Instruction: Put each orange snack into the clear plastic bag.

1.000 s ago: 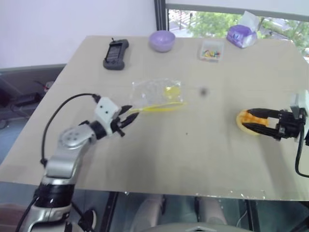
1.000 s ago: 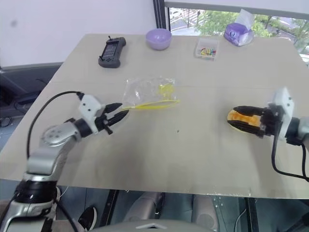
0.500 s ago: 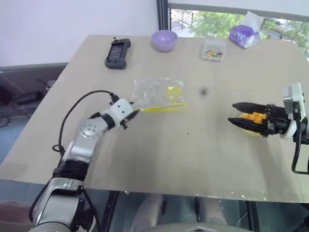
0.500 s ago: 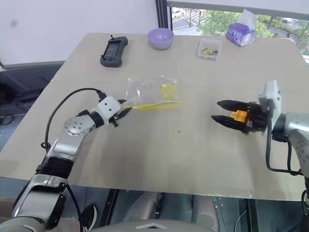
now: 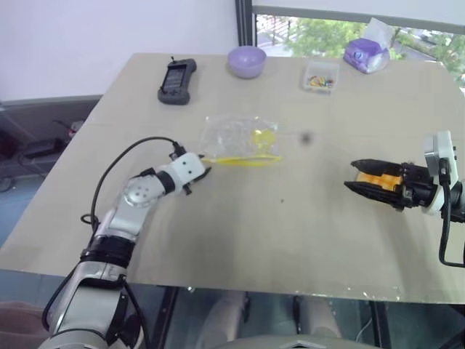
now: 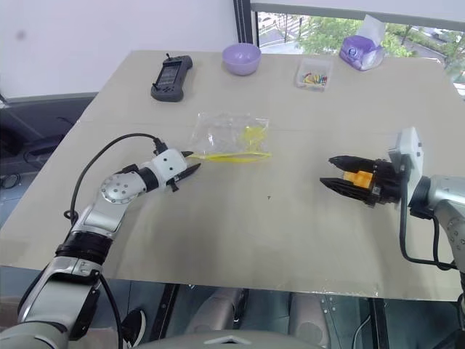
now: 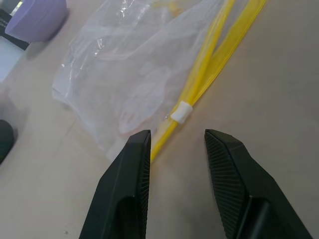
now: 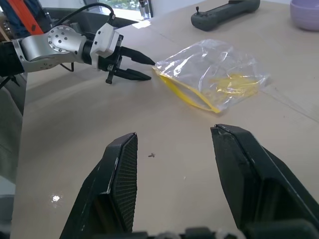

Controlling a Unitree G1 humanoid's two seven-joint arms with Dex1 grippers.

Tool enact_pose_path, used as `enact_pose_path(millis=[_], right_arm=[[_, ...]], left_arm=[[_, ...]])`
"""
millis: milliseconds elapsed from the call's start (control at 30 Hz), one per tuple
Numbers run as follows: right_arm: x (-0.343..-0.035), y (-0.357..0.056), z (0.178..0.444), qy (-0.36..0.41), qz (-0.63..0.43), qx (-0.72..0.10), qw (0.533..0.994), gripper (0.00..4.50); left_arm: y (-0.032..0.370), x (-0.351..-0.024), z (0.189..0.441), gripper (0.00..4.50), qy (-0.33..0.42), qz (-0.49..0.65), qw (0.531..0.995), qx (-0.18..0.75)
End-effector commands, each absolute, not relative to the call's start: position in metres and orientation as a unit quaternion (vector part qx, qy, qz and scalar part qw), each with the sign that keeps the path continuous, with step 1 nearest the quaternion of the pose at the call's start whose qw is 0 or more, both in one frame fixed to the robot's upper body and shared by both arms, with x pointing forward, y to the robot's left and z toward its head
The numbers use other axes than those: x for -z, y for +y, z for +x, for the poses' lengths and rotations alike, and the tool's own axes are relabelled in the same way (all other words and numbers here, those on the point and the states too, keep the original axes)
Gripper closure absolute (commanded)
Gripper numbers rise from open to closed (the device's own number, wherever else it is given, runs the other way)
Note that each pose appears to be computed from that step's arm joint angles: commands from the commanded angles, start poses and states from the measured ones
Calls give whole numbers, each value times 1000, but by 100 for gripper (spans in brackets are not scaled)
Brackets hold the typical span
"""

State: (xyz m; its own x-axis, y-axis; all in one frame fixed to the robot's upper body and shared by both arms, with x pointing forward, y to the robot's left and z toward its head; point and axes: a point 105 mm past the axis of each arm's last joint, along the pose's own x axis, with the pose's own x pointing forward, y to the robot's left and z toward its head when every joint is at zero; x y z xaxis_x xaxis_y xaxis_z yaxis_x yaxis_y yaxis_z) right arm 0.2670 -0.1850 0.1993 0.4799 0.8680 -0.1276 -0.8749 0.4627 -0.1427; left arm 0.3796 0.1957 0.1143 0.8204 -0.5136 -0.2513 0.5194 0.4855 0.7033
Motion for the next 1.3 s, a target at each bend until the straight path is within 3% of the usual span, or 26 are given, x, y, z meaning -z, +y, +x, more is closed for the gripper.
enact_pose_path(millis=[33, 367, 567, 700, 933, 1033, 1200, 1300], right_arm=[[-214, -186, 266, -10, -117, -505, 855, 196], [-215, -189, 263, -10, -119, -497, 860, 196], [-216, -188, 265, -11, -119, -496, 860, 196], [-218, -189, 263, -12, -120, -493, 861, 196], [-217, -187, 264, -11, -119, -493, 862, 196], [-218, -188, 264, -11, -120, -493, 862, 196], [-217, -188, 263, -10, -120, -490, 863, 196], [-215, -188, 263, -10, -117, -490, 864, 196]], left_arm=[[206, -120, 398, 266, 3, 447, 860, 246], [235, -115, 407, 266, 40, 478, 855, 199], [233, -112, 411, 266, 43, 479, 852, 208], [227, -109, 394, 266, 59, 449, 845, 286], [228, -129, 378, 266, 56, 379, 858, 343], [241, -148, 380, 266, 36, 393, 861, 322], [282, -182, 403, 266, 28, 333, 920, 203], [289, -191, 421, 266, 15, 195, 970, 147]])
